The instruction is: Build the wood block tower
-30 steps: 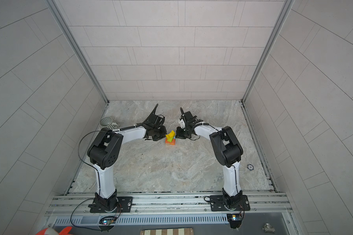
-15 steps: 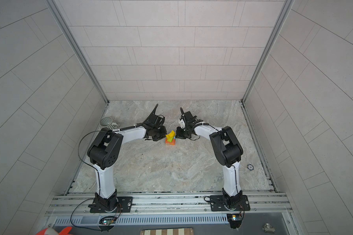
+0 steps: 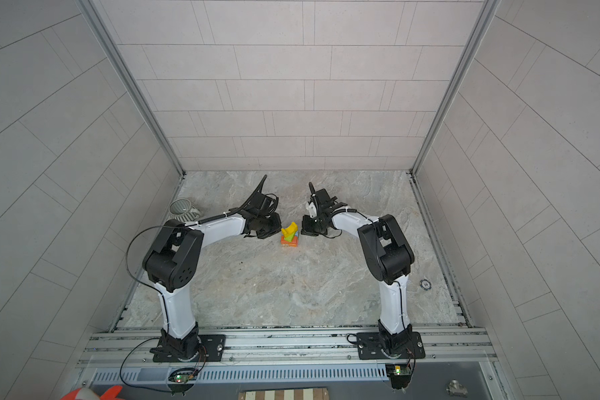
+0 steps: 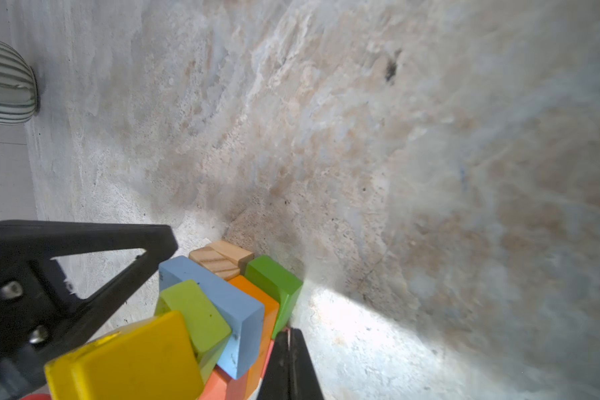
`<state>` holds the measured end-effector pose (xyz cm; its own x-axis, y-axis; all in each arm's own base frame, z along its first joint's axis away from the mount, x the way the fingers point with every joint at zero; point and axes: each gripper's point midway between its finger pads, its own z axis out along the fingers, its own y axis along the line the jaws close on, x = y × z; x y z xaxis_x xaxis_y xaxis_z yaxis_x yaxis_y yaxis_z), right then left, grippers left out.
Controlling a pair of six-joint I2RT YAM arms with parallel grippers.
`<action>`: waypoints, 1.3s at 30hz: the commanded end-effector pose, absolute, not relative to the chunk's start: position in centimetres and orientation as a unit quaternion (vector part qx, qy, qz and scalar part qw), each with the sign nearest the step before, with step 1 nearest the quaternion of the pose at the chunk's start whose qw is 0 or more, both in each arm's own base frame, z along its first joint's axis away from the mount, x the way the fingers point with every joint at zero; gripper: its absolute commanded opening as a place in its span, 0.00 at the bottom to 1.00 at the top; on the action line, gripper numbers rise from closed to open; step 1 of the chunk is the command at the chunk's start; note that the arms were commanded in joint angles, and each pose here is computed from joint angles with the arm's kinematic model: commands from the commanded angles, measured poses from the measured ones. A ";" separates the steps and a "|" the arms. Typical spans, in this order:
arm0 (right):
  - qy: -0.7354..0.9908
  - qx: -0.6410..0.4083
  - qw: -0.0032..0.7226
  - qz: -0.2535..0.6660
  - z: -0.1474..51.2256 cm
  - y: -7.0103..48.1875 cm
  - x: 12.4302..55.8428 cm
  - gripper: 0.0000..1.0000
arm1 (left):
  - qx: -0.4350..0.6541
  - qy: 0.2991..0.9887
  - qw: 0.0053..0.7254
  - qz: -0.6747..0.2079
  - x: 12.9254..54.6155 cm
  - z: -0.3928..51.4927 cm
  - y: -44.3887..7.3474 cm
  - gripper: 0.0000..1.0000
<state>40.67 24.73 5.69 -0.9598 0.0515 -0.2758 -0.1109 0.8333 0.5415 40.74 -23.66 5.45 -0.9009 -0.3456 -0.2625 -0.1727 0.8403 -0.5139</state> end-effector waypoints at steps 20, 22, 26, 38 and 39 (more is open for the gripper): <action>0.904 0.037 0.385 0.183 19.5 11.2 33.8 0.34 | -0.187 0.879 0.439 -0.011 31.9 23.3 -5.0 0.98; 0.897 0.044 0.406 0.167 20.0 10.1 32.8 0.49 | -0.202 0.859 0.470 0.022 30.4 24.2 -2.7 1.00; 0.883 0.071 0.449 0.117 20.3 7.2 31.2 0.95 | -0.225 0.823 0.514 0.086 27.6 25.0 1.1 1.00; 0.867 0.035 0.498 0.001 16.0 3.4 29.0 0.99 | -0.175 0.821 0.500 0.213 28.4 20.3 3.8 1.00; 0.861 0.050 0.505 -0.020 15.9 2.4 29.0 0.99 | -0.173 0.825 0.491 0.219 29.0 19.7 3.9 1.00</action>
